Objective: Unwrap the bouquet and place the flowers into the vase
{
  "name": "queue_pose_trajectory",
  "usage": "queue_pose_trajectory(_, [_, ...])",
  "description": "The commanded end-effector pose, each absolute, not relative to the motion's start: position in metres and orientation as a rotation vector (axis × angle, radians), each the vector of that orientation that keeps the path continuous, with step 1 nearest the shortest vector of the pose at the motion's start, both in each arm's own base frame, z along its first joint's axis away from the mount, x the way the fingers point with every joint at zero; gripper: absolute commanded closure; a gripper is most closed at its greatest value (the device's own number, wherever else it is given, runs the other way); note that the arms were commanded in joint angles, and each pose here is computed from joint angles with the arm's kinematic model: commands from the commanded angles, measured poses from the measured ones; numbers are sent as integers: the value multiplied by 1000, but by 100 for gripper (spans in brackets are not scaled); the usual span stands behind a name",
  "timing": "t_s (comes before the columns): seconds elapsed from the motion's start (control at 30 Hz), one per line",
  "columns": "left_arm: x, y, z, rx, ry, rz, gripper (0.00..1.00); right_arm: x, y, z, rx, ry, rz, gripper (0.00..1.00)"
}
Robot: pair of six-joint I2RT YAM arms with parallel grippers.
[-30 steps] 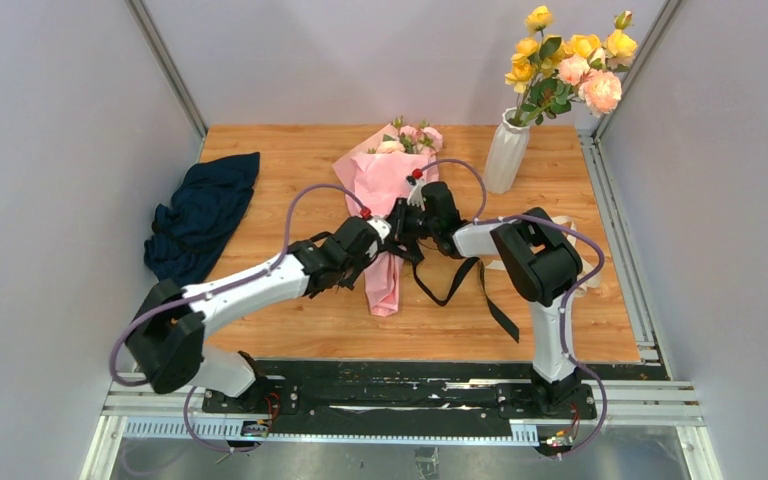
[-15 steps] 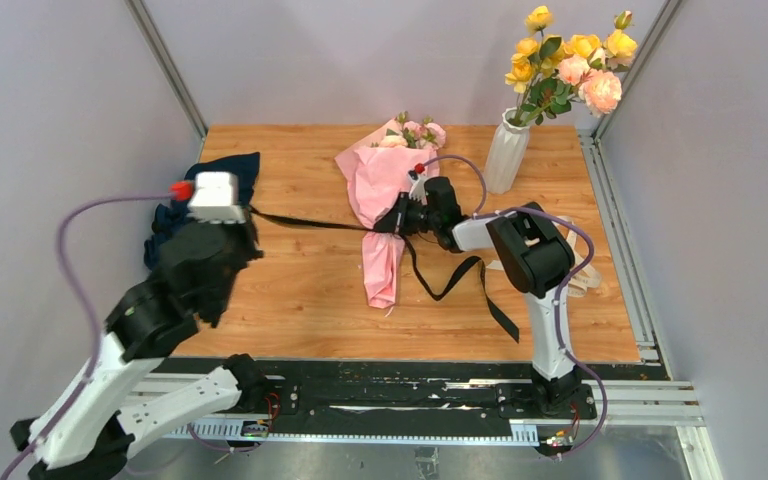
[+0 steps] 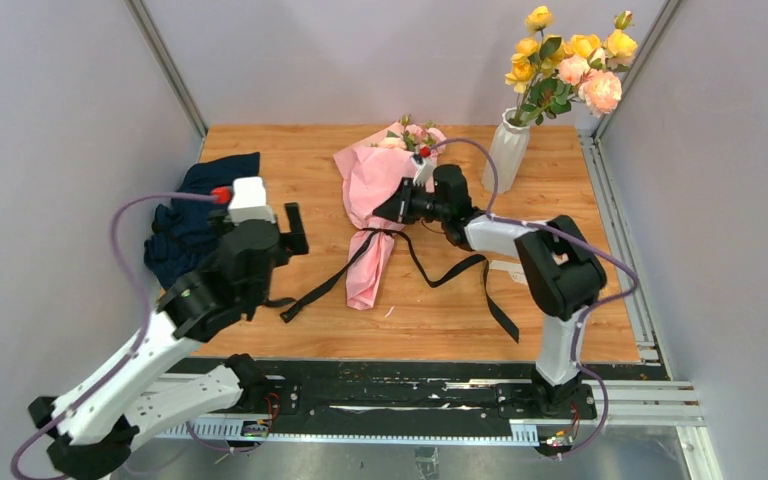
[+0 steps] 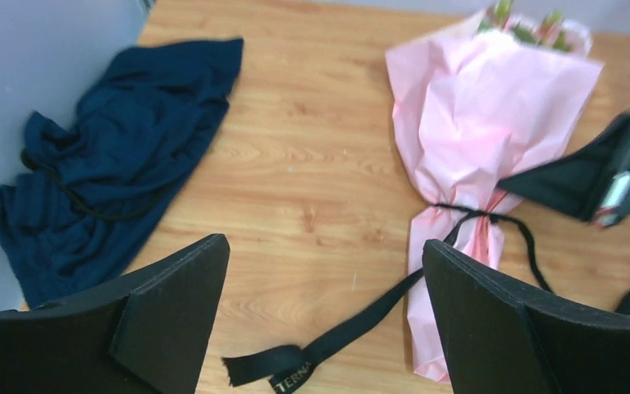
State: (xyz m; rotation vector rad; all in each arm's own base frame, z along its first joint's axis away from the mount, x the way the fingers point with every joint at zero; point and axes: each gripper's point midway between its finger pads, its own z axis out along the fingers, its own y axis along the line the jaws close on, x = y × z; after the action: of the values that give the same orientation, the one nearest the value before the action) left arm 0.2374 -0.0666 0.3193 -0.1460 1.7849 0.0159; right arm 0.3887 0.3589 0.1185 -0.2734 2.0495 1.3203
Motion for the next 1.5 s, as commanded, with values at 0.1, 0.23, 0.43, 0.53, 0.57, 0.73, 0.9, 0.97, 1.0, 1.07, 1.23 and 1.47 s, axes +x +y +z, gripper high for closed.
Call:
queue_pose_trajectory(0.1, [277, -107, 292, -282, 1771, -51, 0, 369, 361, 173, -512, 1952, 1119, 88])
queue_pose_trajectory(0.23, [310, -126, 269, -223, 1844, -51, 0, 364, 360, 135, -583, 2067, 982, 82])
queue_pose_trajectory(0.43, [379, -125, 216, -253, 2014, -172, 0, 362, 351, 98, -602, 2164, 826, 78])
queue_pose_trajectory(0.53, [408, -131, 209, -240, 2034, -165, 0, 361, 349, 91, -609, 2186, 789, 75])
queue_pose_trajectory(0.57, [416, -137, 207, -228, 2045, -179, 0, 361, 350, 90, -613, 2191, 791, 74])
queue_pose_trajectory(0.73, [449, -177, 188, -182, 2091, -324, 0, 370, 350, 81, -642, 2211, 715, 69])
queue_pose_trajectory(0.9, [462, -200, 168, -153, 2113, -416, 0, 382, 347, 73, -663, 2231, 637, 66])
queue_pose_trajectory(0.97, [466, -206, 157, -141, 2136, -436, 0, 385, 350, 67, -667, 2241, 637, 65])
queue_pose_trajectory(1.0, [468, -210, 150, -133, 2150, -446, 0, 385, 351, 62, -667, 2250, 638, 65])
queue_pose_trajectory(1.07, [471, -215, 136, -129, 2176, -463, 0, 389, 355, 58, -668, 2254, 639, 66])
queue_pose_trajectory(1.23, [474, -213, 104, -131, 2226, -416, 0, 389, 356, 55, -662, 2262, 647, 92])
queue_pose_trajectory(1.47, [482, -219, 57, -119, 2294, -391, 0, 375, 355, 82, -632, 2204, 704, 100])
